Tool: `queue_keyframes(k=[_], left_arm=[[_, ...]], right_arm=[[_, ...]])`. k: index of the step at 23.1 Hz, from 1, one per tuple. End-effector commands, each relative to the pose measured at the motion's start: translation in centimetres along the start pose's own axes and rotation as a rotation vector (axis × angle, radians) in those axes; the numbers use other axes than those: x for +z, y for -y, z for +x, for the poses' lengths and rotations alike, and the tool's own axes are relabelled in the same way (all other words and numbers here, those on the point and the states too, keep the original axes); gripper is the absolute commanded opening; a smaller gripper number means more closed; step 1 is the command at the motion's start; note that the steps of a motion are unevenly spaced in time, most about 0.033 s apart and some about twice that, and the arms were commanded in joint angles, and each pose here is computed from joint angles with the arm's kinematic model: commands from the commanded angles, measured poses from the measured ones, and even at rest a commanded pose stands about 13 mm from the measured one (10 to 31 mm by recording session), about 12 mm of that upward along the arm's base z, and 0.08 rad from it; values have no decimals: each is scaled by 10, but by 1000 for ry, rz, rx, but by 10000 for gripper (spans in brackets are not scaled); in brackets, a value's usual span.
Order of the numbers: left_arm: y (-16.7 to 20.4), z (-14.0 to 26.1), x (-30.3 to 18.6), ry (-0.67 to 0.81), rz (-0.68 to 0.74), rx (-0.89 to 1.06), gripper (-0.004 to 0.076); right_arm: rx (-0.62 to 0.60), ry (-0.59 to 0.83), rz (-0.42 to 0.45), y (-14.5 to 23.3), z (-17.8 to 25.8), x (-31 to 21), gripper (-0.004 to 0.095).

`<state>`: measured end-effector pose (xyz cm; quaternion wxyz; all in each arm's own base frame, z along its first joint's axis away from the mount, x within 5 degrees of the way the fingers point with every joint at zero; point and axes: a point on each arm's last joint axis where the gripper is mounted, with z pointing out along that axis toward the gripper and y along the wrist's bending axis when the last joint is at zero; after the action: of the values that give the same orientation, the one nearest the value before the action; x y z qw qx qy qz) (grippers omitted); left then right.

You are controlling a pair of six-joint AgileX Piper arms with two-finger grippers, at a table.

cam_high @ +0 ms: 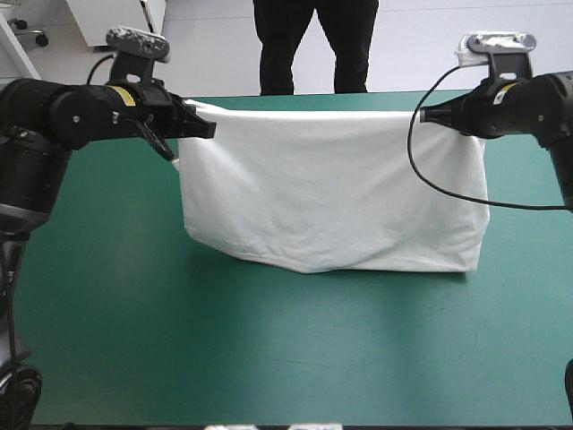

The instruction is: Fold the cloth

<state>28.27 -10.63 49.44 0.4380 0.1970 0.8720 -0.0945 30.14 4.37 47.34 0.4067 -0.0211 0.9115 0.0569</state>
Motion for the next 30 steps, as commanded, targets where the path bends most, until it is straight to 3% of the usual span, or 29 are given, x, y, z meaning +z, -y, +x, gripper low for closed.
queue_keyframes(k=[1,7,14,21,25,30], left_arm=[[3,-23,-53,226,-12,2,-9],[5,-39,-93,368,-25,15,-9],[-2,-42,-90,376,-103,39,-9],[-28,-73,-27,541,-347,91,-9],[-28,-87,4,673,-326,112,-9],[-37,-77,59,532,-329,101,-9]], right_arm=[[-24,190,-5,-1,-18,-57,-17],[-26,310,-15,-3,-30,-98,-17],[-26,335,-16,-3,-35,-96,-17],[-73,514,-13,-5,-68,-48,-17],[-99,675,12,-4,-88,-24,-17],[-95,491,21,-2,-81,30,-17]])
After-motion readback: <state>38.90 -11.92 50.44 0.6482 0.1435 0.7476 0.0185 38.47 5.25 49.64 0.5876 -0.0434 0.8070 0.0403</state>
